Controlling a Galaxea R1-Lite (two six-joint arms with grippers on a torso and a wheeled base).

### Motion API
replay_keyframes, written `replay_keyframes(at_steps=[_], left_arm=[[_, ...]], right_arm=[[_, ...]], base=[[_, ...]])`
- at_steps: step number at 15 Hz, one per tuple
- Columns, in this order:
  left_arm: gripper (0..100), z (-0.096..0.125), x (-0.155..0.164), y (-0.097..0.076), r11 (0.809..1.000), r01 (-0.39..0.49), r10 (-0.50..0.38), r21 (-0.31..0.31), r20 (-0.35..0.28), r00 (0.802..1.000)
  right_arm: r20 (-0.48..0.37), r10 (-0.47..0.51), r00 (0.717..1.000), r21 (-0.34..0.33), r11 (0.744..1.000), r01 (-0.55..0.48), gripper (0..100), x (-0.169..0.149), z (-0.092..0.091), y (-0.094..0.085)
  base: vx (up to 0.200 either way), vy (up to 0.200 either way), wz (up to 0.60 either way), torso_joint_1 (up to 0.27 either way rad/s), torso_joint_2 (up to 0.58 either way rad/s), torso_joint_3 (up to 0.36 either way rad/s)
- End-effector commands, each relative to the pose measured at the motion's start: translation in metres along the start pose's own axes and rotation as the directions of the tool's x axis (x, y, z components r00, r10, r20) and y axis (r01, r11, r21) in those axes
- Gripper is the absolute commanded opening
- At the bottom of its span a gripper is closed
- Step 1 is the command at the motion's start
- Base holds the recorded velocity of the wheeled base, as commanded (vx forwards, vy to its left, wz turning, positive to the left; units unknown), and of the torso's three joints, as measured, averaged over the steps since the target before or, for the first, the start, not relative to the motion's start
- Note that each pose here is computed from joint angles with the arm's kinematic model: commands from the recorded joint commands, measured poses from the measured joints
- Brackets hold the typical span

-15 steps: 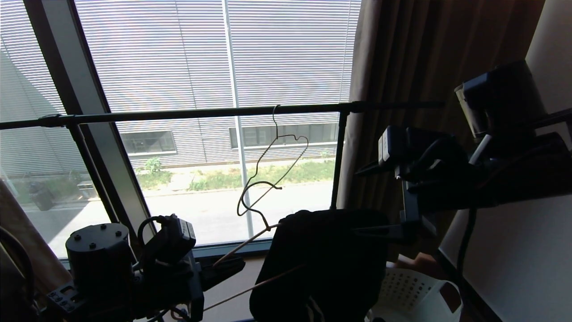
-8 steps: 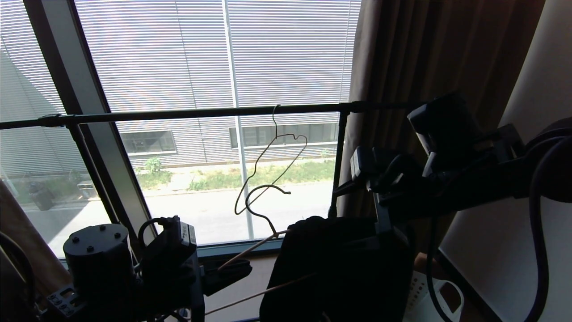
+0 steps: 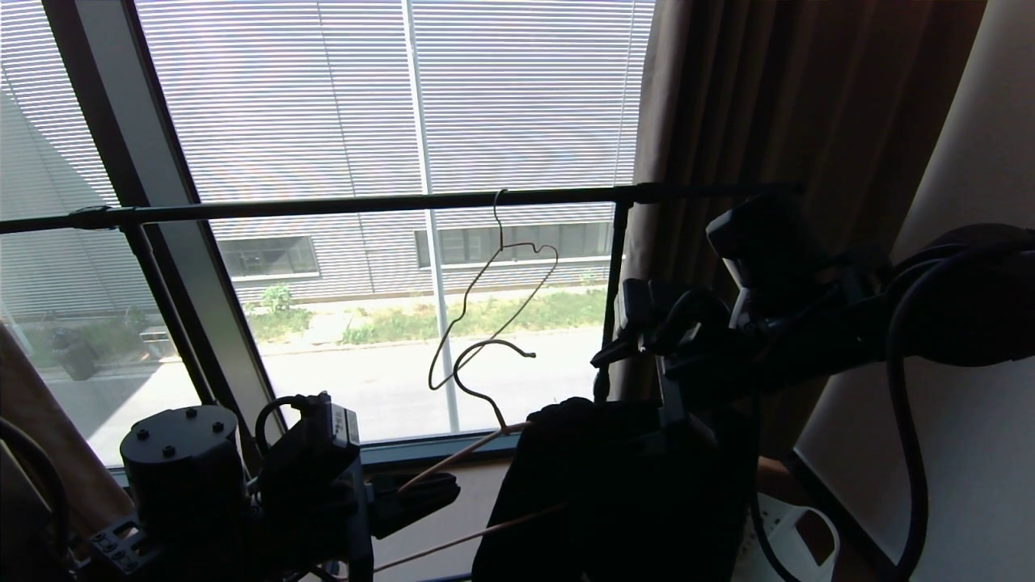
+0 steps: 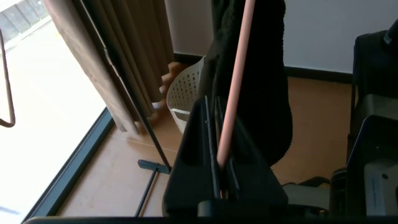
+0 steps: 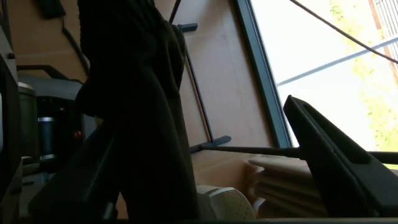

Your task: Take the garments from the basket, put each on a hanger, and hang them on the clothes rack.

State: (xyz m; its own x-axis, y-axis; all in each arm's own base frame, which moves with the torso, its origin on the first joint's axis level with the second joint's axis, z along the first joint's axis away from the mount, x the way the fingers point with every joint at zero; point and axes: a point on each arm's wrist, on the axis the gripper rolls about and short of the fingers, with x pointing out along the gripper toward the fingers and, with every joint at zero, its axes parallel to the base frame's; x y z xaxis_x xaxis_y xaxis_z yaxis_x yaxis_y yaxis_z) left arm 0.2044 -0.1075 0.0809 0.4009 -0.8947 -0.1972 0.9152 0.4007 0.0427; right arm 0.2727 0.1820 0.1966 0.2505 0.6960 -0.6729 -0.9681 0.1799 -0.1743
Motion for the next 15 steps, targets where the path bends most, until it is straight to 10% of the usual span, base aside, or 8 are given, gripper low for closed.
replay_keyframes(at_steps=[1, 4, 5, 15], left_arm=[[0, 0.001, 0.001, 0.001, 1.000, -0.001, 0.001, 0.005, 0.005, 1.000], [0, 0.002, 0.001, 0.003, 1.000, -0.010, 0.010, 0.007, 0.009, 1.000], [0, 0.002, 0.001, 0.003, 1.000, -0.010, 0.010, 0.007, 0.009, 1.000], [0, 0.002, 0.001, 0.006, 1.000, -0.020, 0.020, 0.011, 0.015, 1.000]], right_arm=[[0.003, 0.017, 1.000, 0.002, 1.000, -0.017, 100, 0.003, 0.001, 0.002], [0.001, 0.028, 1.000, 0.005, 1.000, -0.028, 100, 0.006, 0.002, 0.004], [0.002, 0.028, 1.000, 0.003, 1.000, -0.028, 0, 0.005, 0.003, 0.005], [0.000, 0.041, 0.999, 0.011, 0.999, -0.041, 0, 0.002, 0.003, 0.014]], base=[[0.000, 0.000, 0.00, 0.000, 0.00, 0.000], [0.000, 0.000, 0.00, 0.000, 0.00, 0.000], [0.000, 0.000, 0.00, 0.000, 0.00, 0.000], [0.000, 0.000, 0.00, 0.000, 0.00, 0.000]])
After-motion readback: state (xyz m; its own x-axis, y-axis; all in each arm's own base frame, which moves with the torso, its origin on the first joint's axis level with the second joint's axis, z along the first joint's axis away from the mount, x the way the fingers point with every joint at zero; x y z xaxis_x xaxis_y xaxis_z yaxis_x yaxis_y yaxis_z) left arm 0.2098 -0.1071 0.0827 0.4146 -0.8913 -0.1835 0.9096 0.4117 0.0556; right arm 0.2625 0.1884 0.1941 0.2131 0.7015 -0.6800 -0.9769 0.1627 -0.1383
